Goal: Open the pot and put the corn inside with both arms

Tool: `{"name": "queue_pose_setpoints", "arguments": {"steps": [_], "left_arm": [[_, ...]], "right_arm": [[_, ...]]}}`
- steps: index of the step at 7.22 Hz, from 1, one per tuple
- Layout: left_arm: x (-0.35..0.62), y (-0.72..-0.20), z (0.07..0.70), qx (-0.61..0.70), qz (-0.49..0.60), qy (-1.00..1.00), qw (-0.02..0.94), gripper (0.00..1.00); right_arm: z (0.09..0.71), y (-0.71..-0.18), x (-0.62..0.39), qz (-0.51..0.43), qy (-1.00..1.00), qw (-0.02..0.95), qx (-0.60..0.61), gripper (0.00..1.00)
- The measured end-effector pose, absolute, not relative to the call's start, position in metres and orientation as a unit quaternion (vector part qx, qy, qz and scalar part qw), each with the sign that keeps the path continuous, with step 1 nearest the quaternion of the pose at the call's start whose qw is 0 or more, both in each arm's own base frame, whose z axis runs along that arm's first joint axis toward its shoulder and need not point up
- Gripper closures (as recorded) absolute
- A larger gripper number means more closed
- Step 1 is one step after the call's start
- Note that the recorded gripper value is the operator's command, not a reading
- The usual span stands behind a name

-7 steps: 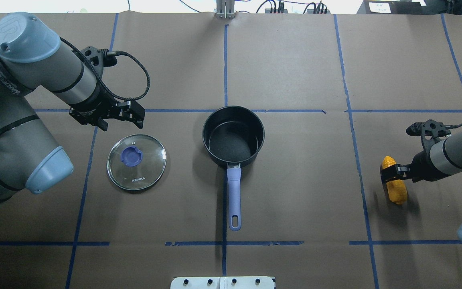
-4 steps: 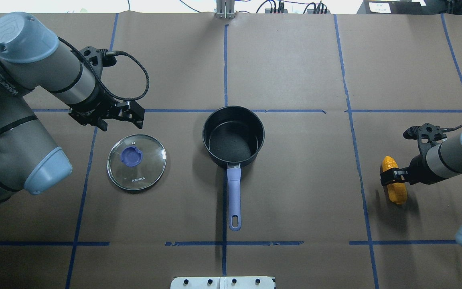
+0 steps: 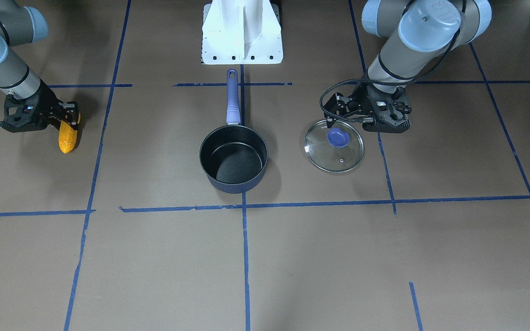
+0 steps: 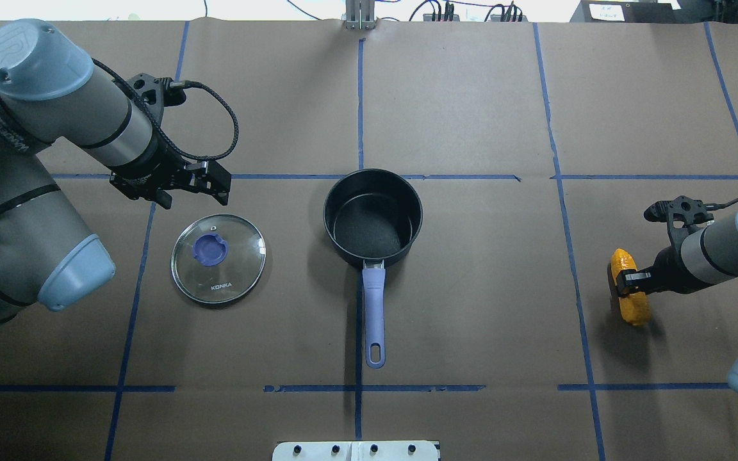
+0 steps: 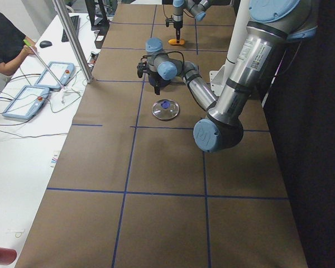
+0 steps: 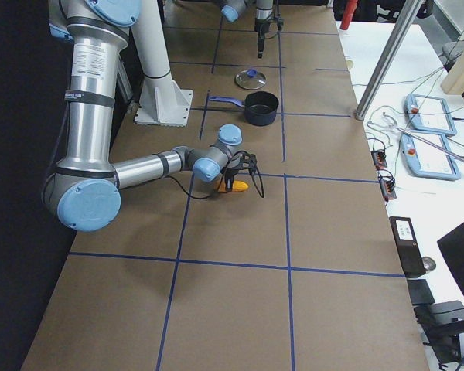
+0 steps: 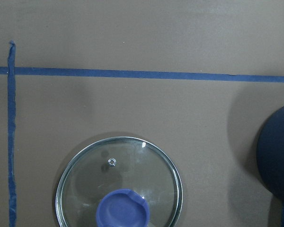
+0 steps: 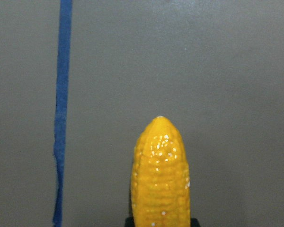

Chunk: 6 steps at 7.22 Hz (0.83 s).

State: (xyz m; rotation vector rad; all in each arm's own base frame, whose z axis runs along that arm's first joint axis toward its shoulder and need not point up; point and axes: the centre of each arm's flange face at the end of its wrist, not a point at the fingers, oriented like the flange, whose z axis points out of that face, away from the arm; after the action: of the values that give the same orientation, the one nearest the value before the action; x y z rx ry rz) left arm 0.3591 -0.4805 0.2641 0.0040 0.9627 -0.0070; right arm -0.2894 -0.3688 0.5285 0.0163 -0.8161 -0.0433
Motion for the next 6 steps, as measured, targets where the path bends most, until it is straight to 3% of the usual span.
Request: {"name": "queue_pose_setpoints", "arguments": {"steps": [4, 6], "left_arm": [[0.326, -0.493, 0.280, 0.019, 0.035, 0.460, 0.887, 0.00], [0.294, -0.495, 0.327, 0.036, 0.074, 0.437, 0.896, 0.00]], "right_arm": [[0.490, -0.394, -0.293, -0.014, -0.416, 0.909, 0.014, 0.97], [0.415, -0.432, -0.327, -0.011, -0.424, 0.905, 0.015, 0.97]]}}
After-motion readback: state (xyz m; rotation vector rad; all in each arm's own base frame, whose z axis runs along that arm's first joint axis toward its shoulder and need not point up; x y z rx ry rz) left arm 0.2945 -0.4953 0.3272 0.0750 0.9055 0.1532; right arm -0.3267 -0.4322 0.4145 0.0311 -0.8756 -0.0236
